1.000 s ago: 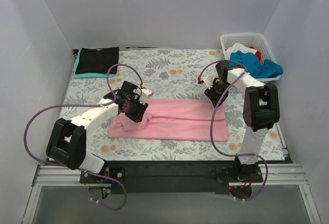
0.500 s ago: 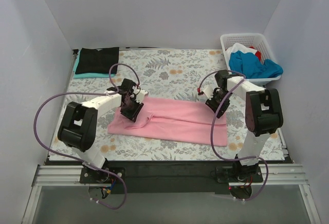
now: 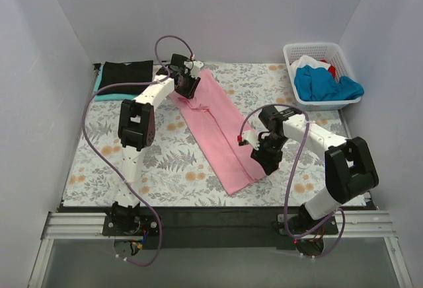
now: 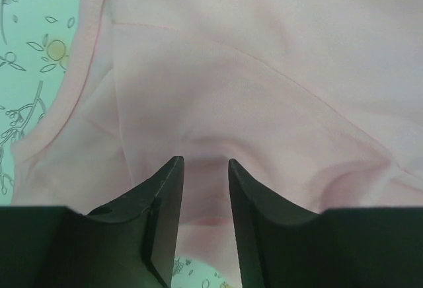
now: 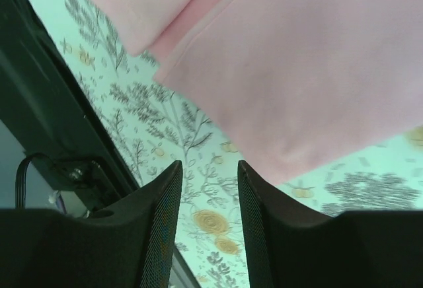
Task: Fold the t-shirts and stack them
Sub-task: Fold the tshirt
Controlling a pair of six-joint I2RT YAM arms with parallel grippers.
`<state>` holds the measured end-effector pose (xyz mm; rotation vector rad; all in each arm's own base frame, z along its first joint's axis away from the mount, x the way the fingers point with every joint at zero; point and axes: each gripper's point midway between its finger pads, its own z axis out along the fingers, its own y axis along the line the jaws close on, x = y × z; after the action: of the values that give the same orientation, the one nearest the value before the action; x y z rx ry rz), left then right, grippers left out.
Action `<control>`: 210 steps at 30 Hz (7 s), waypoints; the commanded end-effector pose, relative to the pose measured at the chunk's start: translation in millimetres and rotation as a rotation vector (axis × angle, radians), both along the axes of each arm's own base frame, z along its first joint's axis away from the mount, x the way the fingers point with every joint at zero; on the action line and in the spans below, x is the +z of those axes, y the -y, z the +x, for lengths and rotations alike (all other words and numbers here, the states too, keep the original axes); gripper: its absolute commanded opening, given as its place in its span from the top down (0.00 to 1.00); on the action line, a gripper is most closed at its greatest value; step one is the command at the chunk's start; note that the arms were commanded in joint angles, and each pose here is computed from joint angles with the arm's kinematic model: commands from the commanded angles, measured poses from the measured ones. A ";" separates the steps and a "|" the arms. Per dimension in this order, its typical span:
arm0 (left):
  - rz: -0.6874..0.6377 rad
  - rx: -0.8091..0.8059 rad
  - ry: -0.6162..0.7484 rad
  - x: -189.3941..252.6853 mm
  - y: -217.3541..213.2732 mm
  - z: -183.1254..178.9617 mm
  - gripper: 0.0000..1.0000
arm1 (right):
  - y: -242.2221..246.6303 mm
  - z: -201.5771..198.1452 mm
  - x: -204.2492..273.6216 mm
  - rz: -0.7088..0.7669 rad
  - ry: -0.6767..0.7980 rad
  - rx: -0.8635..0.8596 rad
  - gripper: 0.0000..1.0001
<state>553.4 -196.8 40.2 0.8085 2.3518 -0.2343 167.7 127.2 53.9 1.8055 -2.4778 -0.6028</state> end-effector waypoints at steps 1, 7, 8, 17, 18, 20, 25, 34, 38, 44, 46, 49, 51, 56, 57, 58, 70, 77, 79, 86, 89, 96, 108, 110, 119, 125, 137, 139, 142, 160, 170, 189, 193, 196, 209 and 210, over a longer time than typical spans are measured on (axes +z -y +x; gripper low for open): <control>-0.134 0.013 0.136 93.7 12.4 6.8 0.67 | -24.0 25.7 31.5 0.092 0.047 -0.051 0.54; -0.203 0.038 0.039 86.1 10.3 -43.7 0.66 | -31.7 54.7 4.8 0.044 0.045 -0.080 0.57; -0.220 0.044 0.035 92.4 9.9 -50.2 0.66 | -33.0 57.4 -0.4 0.041 0.045 -0.080 0.57; -0.267 0.097 -0.163 48.4 7.7 -107.9 0.68 | -49.8 27.0 -39.2 -0.005 -0.060 -0.013 0.60; -0.262 0.100 -0.166 46.7 6.0 -108.8 0.68 | -53.5 21.3 -39.8 -0.001 -0.070 -0.003 0.60; -0.254 0.100 -0.168 44.5 5.0 -110.8 0.68 | -64.2 3.1 -44.7 0.001 -0.102 0.037 0.61; -0.247 0.105 -0.174 43.3 3.0 -112.0 0.68 | -102.1 -35.0 -46.8 0.052 -0.206 0.090 0.60; -0.290 0.084 -0.197 53.3 9.7 -119.9 0.68 | -181.3 -40.2 35.7 0.292 -0.228 0.135 0.51; -0.310 0.085 -0.217 53.4 13.3 -124.2 0.68 | -181.2 32.3 68.2 0.376 -0.094 0.010 0.50; -0.339 0.121 -0.264 42.4 15.4 -130.6 0.69 | -163.7 147.4 64.1 0.312 0.077 -0.236 0.53; -0.340 0.133 -0.283 38.2 14.9 -136.3 0.69 | -161.7 176.1 54.7 0.289 0.132 -0.286 0.55; -0.326 0.153 -0.311 29.8 10.0 -146.2 0.69 | -159.7 196.5 40.1 0.250 0.175 -0.328 0.58; -0.306 0.170 -0.335 22.6 5.3 -155.6 0.69 | -161.2 205.7 27.6 0.232 0.191 -0.341 0.58; -0.257 0.184 -0.362 1.1 -3.0 -161.4 0.70 | -154.0 216.8 -1.9 0.177 0.220 -0.371 0.59; -0.253 0.187 -0.375 -5.7 -4.1 -161.0 0.71 | -152.9 217.9 -9.8 0.170 0.219 -0.379 0.59; -0.254 0.189 -0.368 -6.6 -3.8 -156.9 0.71 | -150.7 220.3 -13.4 0.163 0.221 -0.400 0.59; -0.279 0.247 -0.314 -23.8 -12.6 -83.9 0.73 | -135.5 285.4 -45.8 0.173 0.256 -0.530 0.59; -0.296 0.249 -0.264 -25.1 -7.6 -47.0 0.73 | -137.9 328.9 -42.9 0.215 0.318 -0.571 0.58; -0.305 0.252 -0.225 -17.6 -8.0 -29.8 0.73 | -142.4 331.5 -40.1 0.240 0.313 -0.567 0.57; -0.313 0.239 -0.173 2.9 -7.7 -11.9 0.71 | -156.2 331.5 -9.8 0.310 0.326 -0.547 0.49; -0.361 0.198 -0.140 34.9 -2.6 -19.8 0.68 | -150.4 340.4 33.3 0.339 0.428 -0.517 0.39; -0.489 -0.030 0.139 192.4 7.3 -61.0 0.22 | -139.4 314.7 206.9 0.535 0.729 -0.352 0.20; -0.368 -0.512 0.171 188.8 -8.5 -232.3 0.15 | -146.8 146.8 220.1 0.746 0.645 0.041 0.02; -0.362 -0.562 0.117 150.8 -14.9 -268.1 0.14 | -145.2 119.3 194.2 0.696 0.631 0.110 0.03; -0.181 -0.835 0.290 64.0 -5.9 -329.9 0.32 | -140.6 25.9 42.2 0.471 0.517 0.414 0.24; -0.113 -0.875 0.257 25.4 -2.3 -331.8 0.44 | -135.3 23.1 6.6 0.408 0.552 0.491 0.40; -0.033 -0.889 0.213 -17.4 -9.9 -333.3 0.47 | -124.4 24.6 -36.0 0.330 0.550 0.515 0.47; -0.020 -0.887 0.179 -27.8 -10.9 -334.8 0.48 | -121.4 23.6 -42.6 0.316 0.544 0.520 0.48; -0.001 -0.901 0.166 -34.4 -12.9 -336.0 0.54 | -115.9 21.4 -51.3 0.291 0.528 0.527 0.57; -0.155 -0.985 0.157 35.8 5.8 -395.8 1.00 | -119.3 -36.2 13.3 0.383 0.472 0.538 0.99; -0.184 -0.869 0.228 91.0 14.0 -309.0 1.00 | -134.7 44.9 66.6 0.437 0.622 0.478 0.99; -0.153 -0.795 0.339 91.4 9.3 -116.4 1.00 | -149.0 222.5 74.6 0.419 0.747 0.464 0.99; -0.139 -0.760 0.337 68.1 3.6 -87.3 1.00 | -150.4 253.7 57.8 0.404 0.743 0.449 0.99; -0.120 -0.742 0.350 53.2 0.0 -69.4 1.00 | -151.8 271.3 40.8 0.388 0.733 0.442 0.99; -0.114 -0.744 0.382 44.5 1.6 -51.3 1.00 | -148.9 293.9 23.1 0.366 0.734 0.426 0.99; -0.115 -0.745 0.385 46.4 1.8 -51.8 1.00 | -149.6 293.0 30.1 0.375 0.743 0.426 0.99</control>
<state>490.2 -197.1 44.0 1.4961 1.6975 -0.5323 449.2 274.1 47.6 2.9117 -2.3291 -0.5091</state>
